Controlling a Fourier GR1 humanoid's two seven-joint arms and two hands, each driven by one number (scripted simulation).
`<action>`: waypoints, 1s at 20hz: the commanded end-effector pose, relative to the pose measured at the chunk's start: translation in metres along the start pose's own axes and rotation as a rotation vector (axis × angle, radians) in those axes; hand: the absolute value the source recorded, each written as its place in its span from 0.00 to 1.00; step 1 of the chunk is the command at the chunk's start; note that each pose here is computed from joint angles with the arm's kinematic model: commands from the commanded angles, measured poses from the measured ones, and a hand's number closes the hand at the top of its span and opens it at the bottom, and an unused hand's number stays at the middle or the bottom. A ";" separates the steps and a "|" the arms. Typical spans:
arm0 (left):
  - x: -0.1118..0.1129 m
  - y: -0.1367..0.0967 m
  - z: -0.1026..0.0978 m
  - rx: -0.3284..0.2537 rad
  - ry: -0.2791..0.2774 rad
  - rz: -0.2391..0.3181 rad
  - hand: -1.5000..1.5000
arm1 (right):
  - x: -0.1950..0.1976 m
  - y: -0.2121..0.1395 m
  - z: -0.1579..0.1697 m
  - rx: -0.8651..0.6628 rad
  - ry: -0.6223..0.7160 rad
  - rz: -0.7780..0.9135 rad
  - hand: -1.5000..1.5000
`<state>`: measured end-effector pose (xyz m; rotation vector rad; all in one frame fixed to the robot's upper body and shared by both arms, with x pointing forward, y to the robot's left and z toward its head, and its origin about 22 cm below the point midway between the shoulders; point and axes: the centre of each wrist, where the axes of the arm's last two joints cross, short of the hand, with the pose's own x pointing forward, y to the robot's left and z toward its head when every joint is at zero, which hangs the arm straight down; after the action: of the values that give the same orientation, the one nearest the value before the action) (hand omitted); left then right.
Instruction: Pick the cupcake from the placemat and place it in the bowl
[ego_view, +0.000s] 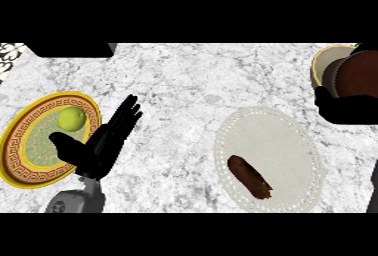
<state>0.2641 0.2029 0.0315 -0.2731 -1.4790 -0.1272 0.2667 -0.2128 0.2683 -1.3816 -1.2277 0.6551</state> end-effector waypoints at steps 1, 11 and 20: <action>-0.007 -0.002 -0.015 0.013 0.003 -0.007 0.50 | -0.028 0.009 -0.025 -0.027 0.038 0.013 1.00; -0.011 -0.003 -0.006 0.005 0.006 -0.023 0.50 | -0.085 0.027 -0.113 -0.075 0.091 -0.086 1.00; 0.000 -0.002 -0.003 -0.054 -0.005 -0.017 0.50 | -0.131 0.084 -0.172 -0.065 0.124 0.051 1.00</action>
<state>0.2658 0.1961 0.0274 -0.2936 -1.4918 -0.1581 0.3918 -0.3585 0.2056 -1.4687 -1.1512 0.5606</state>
